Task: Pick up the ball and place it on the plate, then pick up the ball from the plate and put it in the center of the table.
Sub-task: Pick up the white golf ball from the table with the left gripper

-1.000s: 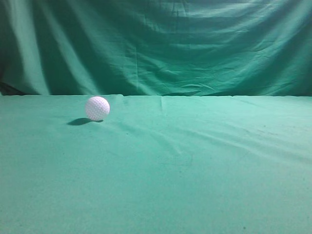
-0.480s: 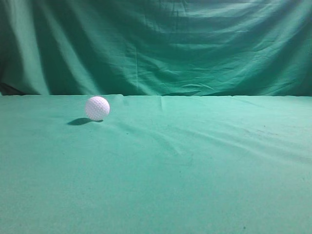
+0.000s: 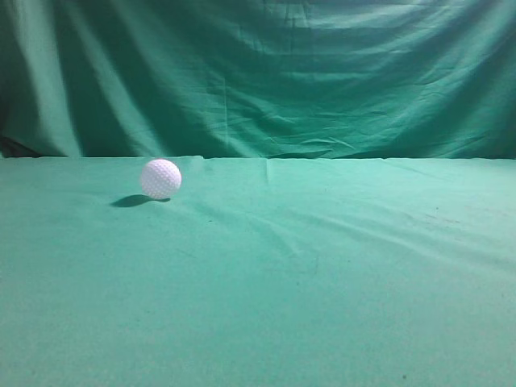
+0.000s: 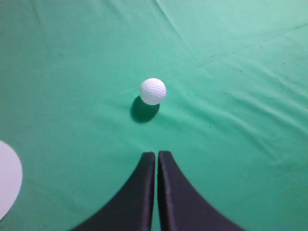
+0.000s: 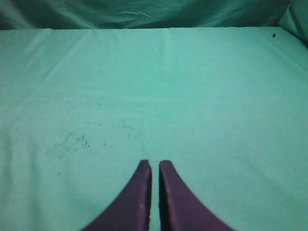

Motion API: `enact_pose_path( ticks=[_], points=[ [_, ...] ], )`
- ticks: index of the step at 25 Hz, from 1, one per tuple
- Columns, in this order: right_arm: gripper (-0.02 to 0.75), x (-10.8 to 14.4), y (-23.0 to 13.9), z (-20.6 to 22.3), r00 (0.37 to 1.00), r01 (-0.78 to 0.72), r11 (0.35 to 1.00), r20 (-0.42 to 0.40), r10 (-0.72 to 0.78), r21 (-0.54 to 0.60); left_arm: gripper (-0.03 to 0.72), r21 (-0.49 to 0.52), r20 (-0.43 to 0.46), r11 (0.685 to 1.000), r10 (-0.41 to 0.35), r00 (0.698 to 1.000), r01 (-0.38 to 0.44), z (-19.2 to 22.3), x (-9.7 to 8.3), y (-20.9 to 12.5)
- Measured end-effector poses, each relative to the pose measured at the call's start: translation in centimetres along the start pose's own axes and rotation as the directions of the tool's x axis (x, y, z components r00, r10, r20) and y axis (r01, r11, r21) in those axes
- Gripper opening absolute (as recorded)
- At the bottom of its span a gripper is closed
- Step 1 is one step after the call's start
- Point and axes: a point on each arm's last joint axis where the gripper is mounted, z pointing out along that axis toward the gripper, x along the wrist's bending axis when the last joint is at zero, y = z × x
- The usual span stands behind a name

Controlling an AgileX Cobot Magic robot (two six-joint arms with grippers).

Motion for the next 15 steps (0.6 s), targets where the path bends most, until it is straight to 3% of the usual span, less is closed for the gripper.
enact_pose_path(
  ticks=[1, 7, 8, 12, 13, 14, 15],
  points=[
    [0.05, 0.0, 0.0, 0.0, 1.0, 0.0, 1.0, 0.0, 0.0, 0.0, 0.0, 0.011, 0.021, 1.0, 0.01, 1.0, -0.011, 0.7, -0.1, 0.4],
    [0.05, 0.0, 0.0, 0.0, 1.0, 0.0, 1.0, 0.0, 0.0, 0.0, 0.0, 0.122, 0.125, 0.973, 0.183, 0.975, -0.198, 5.8, -2.1, 2.9],
    [0.0, 0.0, 0.0, 0.0, 1.0, 0.0, 1.0, 0.0, 0.0, 0.0, 0.0, 0.155, 0.126, 0.965, 0.193, 0.973, -0.212, 6.8, -2.3, 3.2],
    [0.0, 0.0, 0.0, 0.0, 1.0, 0.0, 1.0, 0.0, 0.0, 0.0, 0.0, 0.267, 0.103, 0.932, 0.225, 0.969, -0.245, 10.6, -2.5, 4.3],
    [0.05, 0.0, 0.0, 0.0, 1.0, 0.0, 1.0, 0.0, 0.0, 0.0, 0.0, 0.284, 0.1, 0.927, 0.225, 0.969, -0.244, 11.3, -2.5, 4.6],
    [0.0, 0.0, 0.0, 0.0, 1.0, 0.0, 1.0, 0.0, 0.0, 0.0, 0.0, 0.295, 0.098, 0.923, 0.228, 0.969, -0.248, 12.2, -2.4, 5.1],
    [0.05, 0.0, 0.0, 0.0, 1.0, 0.0, 1.0, 0.0, 0.0, 0.0, 0.0, 0.311, 0.1, 0.918, 0.224, 0.969, -0.244, 13.1, -2.3, 5.3]
  ],
)
